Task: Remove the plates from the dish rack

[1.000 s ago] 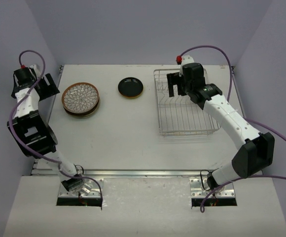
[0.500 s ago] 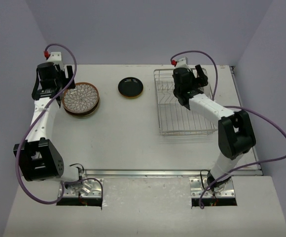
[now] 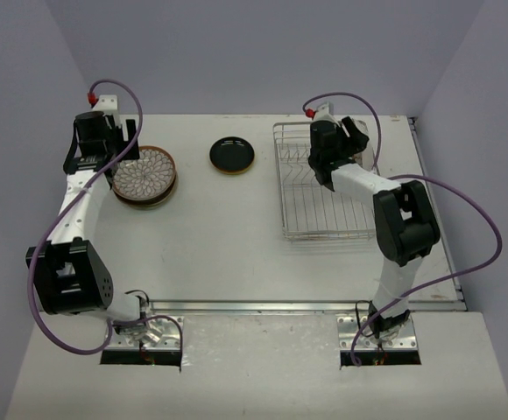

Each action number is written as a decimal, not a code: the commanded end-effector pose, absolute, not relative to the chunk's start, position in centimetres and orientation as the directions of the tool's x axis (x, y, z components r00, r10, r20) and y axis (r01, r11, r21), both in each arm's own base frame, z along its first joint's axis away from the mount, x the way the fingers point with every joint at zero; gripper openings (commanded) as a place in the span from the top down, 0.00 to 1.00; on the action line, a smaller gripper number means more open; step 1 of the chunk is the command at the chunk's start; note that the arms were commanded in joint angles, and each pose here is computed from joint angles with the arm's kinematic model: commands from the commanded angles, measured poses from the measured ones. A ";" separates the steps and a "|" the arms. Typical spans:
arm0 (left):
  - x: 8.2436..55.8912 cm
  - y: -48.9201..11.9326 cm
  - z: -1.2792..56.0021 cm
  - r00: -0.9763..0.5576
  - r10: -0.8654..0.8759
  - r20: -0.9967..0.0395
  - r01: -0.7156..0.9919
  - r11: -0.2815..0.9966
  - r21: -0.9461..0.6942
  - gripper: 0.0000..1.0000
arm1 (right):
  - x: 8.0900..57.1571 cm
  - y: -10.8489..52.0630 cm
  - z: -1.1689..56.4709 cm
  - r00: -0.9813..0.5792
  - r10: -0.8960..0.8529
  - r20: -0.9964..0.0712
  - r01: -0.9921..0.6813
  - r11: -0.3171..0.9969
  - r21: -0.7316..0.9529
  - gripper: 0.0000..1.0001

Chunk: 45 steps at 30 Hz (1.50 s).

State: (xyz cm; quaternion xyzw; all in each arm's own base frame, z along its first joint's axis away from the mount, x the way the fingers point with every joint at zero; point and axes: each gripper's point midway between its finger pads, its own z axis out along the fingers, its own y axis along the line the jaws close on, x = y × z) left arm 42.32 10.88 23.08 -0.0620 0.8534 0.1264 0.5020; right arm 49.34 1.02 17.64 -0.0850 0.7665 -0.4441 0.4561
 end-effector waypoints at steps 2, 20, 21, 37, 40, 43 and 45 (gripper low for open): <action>43.1 10.6 24.9 -0.438 0.027 -0.898 -0.233 0.962 0.143 0.16 | 49.5 0.3 20.3 -0.518 -0.479 -0.708 0.394 0.601 -0.695 0.56; 42.3 9.3 24.8 -0.432 0.016 -0.902 -0.184 0.977 0.106 0.00 | 49.4 -0.7 26.4 -0.433 -0.533 -0.727 0.492 0.536 -0.686 1.00; 42.3 9.2 24.8 -0.431 0.016 -0.902 -0.181 0.978 0.104 0.00 | 49.3 -0.7 27.2 -0.420 -0.547 -0.724 0.508 0.520 -0.687 1.00; 42.5 7.7 25.3 -0.418 -0.026 -0.908 -0.131 0.991 0.032 0.00 | 47.0 -0.2 37.0 -0.281 -0.681 -0.676 0.653 0.380 -0.655 1.00; 42.5 7.6 25.7 -0.412 -0.030 -0.911 -0.128 0.992 0.025 0.00 | 46.0 1.2 39.5 -0.232 -0.736 -0.636 0.700 0.327 -0.635 1.00; 42.5 7.0 25.9 -0.411 -0.040 -0.911 -0.108 0.994 0.005 0.00 | 45.2 2.8 40.8 -0.188 -0.766 -0.614 0.723 0.315 -0.615 1.00; 42.5 6.8 26.1 -0.407 -0.044 -0.913 -0.101 0.995 -0.003 0.00 | 45.0 3.5 41.3 -0.178 -0.776 -0.605 0.723 0.314 -0.615 1.00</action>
